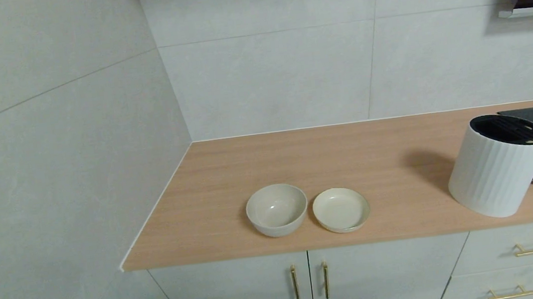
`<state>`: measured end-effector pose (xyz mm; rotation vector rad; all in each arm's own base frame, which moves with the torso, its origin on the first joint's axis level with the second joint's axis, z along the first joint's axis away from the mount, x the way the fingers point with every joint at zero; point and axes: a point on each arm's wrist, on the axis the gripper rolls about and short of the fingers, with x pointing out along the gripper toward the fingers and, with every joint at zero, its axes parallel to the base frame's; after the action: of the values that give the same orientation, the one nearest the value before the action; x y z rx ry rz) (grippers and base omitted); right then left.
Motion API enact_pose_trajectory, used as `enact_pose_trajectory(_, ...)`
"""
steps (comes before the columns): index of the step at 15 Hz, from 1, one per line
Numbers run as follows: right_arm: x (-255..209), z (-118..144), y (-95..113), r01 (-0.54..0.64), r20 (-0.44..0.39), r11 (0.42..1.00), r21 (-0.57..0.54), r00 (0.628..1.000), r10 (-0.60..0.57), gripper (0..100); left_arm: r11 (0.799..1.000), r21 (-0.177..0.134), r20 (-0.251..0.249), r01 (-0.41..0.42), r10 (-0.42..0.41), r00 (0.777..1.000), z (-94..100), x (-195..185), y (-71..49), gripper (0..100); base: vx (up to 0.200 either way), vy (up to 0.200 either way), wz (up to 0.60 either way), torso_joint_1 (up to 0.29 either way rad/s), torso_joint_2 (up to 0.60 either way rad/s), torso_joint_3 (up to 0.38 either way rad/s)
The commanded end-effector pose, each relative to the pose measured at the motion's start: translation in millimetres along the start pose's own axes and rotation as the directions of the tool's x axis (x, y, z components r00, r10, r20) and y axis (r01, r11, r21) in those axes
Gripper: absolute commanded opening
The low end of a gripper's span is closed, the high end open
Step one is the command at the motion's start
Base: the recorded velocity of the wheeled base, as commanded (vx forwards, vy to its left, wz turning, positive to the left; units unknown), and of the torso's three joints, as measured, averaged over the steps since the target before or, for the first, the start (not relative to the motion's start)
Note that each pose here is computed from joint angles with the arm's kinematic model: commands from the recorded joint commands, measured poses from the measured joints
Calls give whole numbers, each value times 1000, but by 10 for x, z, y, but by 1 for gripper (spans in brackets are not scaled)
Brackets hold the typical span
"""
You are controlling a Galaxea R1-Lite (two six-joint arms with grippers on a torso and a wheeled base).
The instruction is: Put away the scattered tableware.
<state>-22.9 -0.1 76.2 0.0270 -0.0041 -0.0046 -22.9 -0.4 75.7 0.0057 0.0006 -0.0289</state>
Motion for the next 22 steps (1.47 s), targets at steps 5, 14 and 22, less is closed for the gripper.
enact_pose_trajectory(5,0,0,0,0,1,1000,1,1000,0,100,1000,2,1,0,0,1000,0,0,0,100,0,0,0,0,0,0)
enact_pose_trajectory(14,0,0,0,0,1,1000,2,1000,0,100,1000,0,1,0,0,1000,0,0,0,100,0,0,0,-47,104,52)
enact_pose_trajectory(22,0,0,0,0,1,1000,2,1000,0,100,1000,0,1,0,0,1000,0,0,0,100,0,0,0,-243,535,292)
